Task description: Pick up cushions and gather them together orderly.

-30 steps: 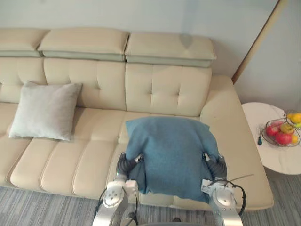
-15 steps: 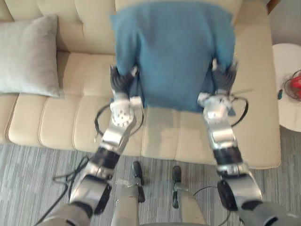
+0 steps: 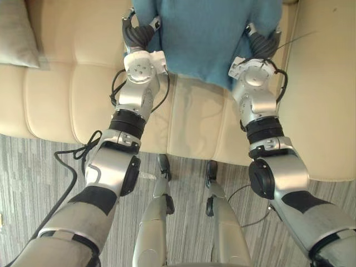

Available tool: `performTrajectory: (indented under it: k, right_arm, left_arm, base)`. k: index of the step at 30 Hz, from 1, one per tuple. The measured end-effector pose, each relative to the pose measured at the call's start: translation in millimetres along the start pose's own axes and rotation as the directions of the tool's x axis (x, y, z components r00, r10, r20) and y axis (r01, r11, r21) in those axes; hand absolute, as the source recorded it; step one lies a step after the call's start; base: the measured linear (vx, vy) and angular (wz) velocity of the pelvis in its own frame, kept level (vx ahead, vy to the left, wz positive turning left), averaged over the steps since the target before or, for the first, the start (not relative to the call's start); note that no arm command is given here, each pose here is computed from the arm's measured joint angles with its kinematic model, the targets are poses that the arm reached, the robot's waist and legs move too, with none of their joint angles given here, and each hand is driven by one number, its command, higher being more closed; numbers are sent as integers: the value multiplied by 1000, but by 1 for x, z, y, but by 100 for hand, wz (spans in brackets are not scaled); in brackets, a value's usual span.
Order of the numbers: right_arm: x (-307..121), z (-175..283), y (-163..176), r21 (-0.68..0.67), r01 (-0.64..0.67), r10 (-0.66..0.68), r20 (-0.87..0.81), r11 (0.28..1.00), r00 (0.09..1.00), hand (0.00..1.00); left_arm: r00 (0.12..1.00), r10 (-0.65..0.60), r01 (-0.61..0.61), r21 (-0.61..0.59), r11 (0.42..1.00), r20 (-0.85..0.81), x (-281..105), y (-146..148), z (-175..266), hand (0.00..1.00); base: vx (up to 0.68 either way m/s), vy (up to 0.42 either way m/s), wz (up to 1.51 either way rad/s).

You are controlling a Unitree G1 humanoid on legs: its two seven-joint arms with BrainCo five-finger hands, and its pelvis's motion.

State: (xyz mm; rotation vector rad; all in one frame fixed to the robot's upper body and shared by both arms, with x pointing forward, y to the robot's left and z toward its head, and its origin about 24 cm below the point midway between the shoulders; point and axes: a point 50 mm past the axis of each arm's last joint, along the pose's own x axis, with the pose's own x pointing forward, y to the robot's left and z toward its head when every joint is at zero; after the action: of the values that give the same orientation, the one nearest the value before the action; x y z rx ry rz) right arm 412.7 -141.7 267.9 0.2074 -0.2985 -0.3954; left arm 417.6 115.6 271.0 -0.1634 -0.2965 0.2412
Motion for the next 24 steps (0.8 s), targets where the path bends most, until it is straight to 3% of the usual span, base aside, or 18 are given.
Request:
performTrajectory:
  k: [8,14,18,24]
  right_arm:
    - [4,1,-7,8,-30,30,1,1000,1000,0]
    - [6,-11,-34,13,2,-2,6,1000,1000,0]
    - [6,-10,-71,13,41,-42,63,999,997,0]
    - [-23,-28,-148,-100,88,-74,135,991,988,0]
  left_arm:
    - [999,11,-15,-77,997,-48,-5,17,-26,0]
    - [996,29,-35,-73,997,-90,-10,39,-48,0]
    - [994,93,-98,-86,991,-65,-9,73,-47,0]
    - [987,152,-151,-34,988,56,-34,138,-47,0]
  base:
    - [16,-10,1]
    - [12,-14,7]
    - [-4,-5,-1]
    - [-32,-23,3]
